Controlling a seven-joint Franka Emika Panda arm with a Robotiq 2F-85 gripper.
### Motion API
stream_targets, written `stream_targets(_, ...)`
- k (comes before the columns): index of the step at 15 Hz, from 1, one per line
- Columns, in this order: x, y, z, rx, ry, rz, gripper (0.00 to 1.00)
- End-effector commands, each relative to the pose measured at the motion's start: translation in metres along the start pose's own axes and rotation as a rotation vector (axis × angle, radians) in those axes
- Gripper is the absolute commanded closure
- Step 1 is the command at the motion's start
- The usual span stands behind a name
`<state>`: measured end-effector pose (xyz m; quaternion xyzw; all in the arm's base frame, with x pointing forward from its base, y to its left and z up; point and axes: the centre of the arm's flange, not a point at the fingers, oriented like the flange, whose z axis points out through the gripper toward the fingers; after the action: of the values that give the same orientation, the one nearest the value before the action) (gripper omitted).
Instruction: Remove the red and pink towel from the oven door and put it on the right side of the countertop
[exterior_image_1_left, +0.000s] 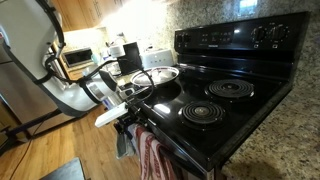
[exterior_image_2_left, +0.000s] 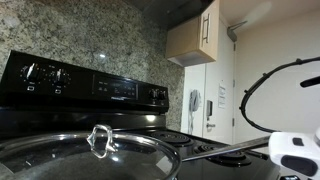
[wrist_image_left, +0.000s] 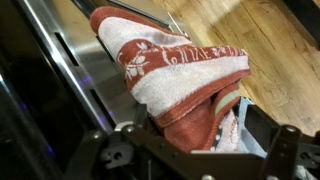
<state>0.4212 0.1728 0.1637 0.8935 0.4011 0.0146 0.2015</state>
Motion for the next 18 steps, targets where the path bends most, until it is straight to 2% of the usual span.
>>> stream_targets(1,0.001,0.001,-0.001,-0.016,0.006,0.009,0.0)
stream_targets(4,0.003,0.0,0.001,-0.016,-0.017,0.02,0.0)
stream_targets(5,0.003,0.0,0.002,-0.019,-0.017,0.025,0.25)
stream_targets(6,0.003,0.0,0.002,-0.024,-0.017,0.017,0.26)
stream_targets(11,0.0,-0.002,-0.003,-0.056,-0.024,0.013,0.65)
stream_targets(13,-0.001,-0.004,-0.005,-0.072,-0.026,0.002,0.77)
stream_targets(16,-0.003,-0.018,-0.014,-0.115,-0.043,-0.022,0.81)
stream_targets(18,-0.008,-0.033,-0.027,-0.166,-0.053,-0.039,0.91)
